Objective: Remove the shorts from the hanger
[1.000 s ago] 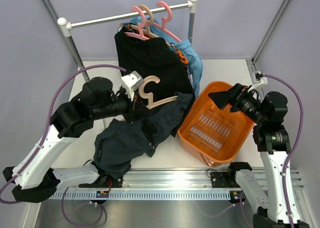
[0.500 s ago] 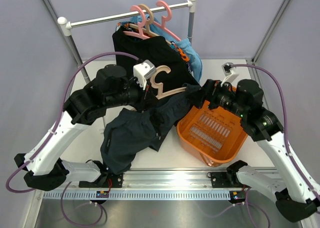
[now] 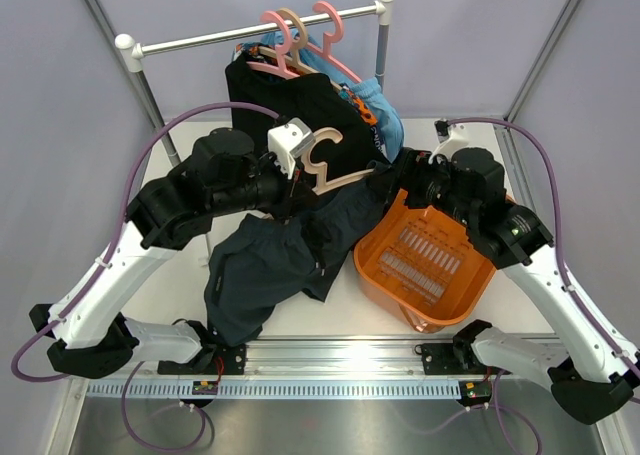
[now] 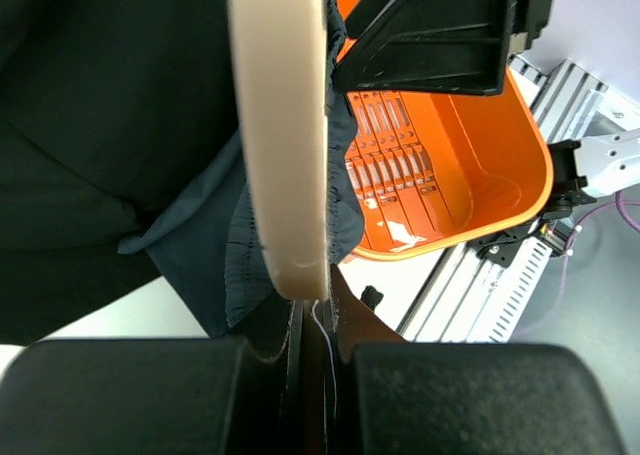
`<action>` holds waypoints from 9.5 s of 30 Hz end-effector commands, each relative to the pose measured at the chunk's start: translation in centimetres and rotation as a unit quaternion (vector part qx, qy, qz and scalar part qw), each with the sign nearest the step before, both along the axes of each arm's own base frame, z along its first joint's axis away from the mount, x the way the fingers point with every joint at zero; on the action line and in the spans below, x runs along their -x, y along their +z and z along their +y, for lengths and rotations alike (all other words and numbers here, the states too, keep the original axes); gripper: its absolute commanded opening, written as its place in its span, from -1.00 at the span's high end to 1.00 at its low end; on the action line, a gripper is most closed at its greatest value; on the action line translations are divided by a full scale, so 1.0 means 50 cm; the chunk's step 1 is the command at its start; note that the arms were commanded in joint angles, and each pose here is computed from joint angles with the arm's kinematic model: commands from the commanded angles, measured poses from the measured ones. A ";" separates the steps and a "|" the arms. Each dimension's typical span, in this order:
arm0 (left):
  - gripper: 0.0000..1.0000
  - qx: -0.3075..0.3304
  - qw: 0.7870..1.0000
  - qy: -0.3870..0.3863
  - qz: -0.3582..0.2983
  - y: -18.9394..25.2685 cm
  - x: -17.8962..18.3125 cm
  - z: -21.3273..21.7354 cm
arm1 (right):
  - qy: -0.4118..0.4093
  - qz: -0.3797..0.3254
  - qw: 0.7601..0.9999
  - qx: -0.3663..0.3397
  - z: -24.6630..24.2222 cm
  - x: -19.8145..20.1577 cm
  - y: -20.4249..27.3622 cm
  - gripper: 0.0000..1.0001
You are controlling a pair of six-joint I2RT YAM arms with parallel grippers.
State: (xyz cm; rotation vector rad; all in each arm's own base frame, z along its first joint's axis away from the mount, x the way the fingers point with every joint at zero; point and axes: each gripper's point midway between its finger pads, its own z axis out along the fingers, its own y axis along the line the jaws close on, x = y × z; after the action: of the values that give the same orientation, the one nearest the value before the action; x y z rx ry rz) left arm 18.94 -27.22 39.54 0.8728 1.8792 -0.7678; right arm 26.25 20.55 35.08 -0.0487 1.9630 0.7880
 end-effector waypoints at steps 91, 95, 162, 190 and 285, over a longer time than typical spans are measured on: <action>1.00 0.225 0.916 0.251 -0.219 0.268 -0.047 0.214 | -0.024 -0.194 0.979 0.059 0.048 0.089 0.330 1.00; 1.00 0.209 0.918 0.259 -0.217 0.244 -0.043 0.230 | -0.132 -0.274 0.952 0.021 -0.123 0.109 0.497 1.00; 1.00 -0.025 0.908 0.413 -0.068 0.085 -0.116 0.381 | -0.215 -0.058 0.970 0.099 -0.175 0.106 -0.040 -0.47; 1.00 0.028 0.875 0.473 -0.097 0.169 -0.458 0.480 | -0.171 -0.090 0.975 0.109 -0.109 0.078 0.004 -0.58; 0.09 0.073 0.817 0.536 -0.201 0.185 -0.550 0.157 | -0.183 -0.040 0.972 0.142 -0.206 0.139 -0.052 -0.59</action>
State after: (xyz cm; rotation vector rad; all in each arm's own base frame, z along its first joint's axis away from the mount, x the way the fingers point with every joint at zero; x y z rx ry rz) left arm 46.65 -21.03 45.62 -0.0973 1.6343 0.0047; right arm 19.15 10.84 32.12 0.0652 1.9343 0.2657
